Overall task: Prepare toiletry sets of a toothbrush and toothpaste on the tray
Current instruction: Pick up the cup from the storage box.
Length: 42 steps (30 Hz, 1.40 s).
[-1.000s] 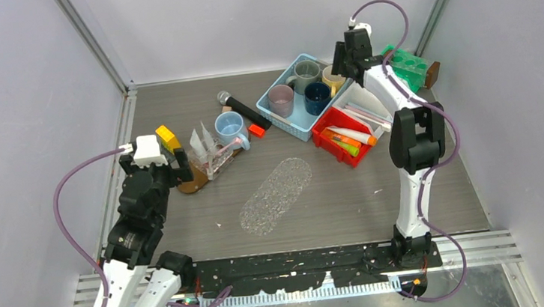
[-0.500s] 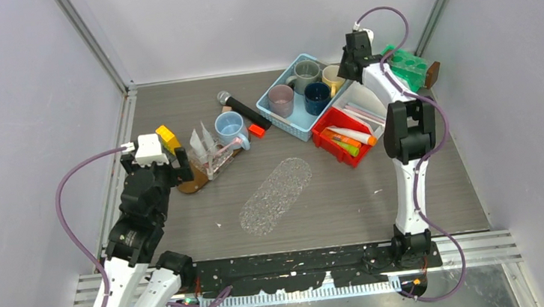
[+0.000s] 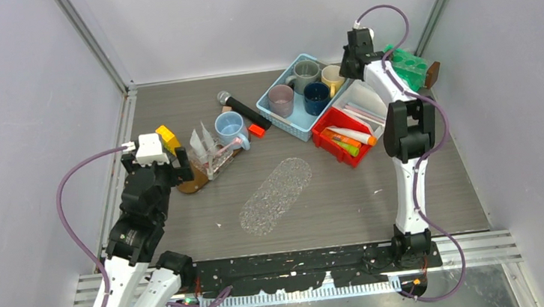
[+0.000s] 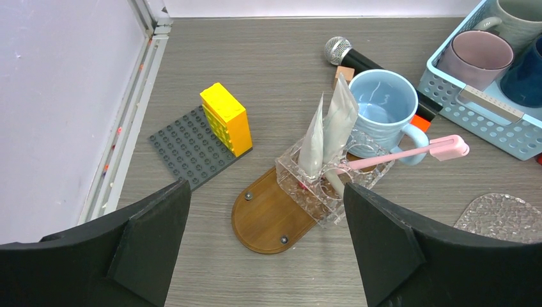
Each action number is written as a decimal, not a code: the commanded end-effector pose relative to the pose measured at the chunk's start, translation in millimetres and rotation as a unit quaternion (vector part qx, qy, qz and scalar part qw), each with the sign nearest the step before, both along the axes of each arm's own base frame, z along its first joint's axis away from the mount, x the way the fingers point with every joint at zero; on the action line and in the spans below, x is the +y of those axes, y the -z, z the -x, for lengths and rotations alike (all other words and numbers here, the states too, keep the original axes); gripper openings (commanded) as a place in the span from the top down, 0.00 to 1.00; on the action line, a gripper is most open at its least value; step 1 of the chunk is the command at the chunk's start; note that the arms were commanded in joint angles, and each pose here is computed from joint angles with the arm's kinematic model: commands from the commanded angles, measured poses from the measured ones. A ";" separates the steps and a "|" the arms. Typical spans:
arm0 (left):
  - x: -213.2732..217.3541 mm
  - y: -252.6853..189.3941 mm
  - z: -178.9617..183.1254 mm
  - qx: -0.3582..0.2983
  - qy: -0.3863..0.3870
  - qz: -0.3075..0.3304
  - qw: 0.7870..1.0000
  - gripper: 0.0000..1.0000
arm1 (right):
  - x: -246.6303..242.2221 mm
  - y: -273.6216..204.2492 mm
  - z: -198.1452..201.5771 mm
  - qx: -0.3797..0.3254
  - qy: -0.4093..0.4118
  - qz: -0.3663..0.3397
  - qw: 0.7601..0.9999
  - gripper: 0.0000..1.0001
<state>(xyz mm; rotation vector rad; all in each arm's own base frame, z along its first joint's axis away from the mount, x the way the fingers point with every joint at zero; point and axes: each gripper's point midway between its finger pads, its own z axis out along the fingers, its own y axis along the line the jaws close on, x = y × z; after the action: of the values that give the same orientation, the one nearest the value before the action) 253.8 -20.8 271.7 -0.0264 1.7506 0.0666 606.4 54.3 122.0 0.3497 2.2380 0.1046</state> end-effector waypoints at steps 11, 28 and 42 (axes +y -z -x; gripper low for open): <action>-0.6 -9.4 -7.2 -0.020 -0.001 -0.001 1.000 0.09 | 23.9 33.0 2.1 0.064 -0.063 -0.009 0.996 0.74; -4.5 -13.7 -9.7 -0.012 0.003 0.009 1.000 0.07 | 6.2 -70.8 8.9 -0.019 -0.059 0.052 0.997 1.00; -30.2 -34.3 -7.6 0.049 0.062 0.032 0.996 0.03 | 3.8 -182.5 49.2 -0.106 -0.064 0.134 0.983 1.00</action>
<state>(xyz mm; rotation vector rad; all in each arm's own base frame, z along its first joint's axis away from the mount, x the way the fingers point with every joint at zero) 266.1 -41.4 287.1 0.0332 1.8539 0.0003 573.1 51.6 210.9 0.0867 2.2317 -0.0650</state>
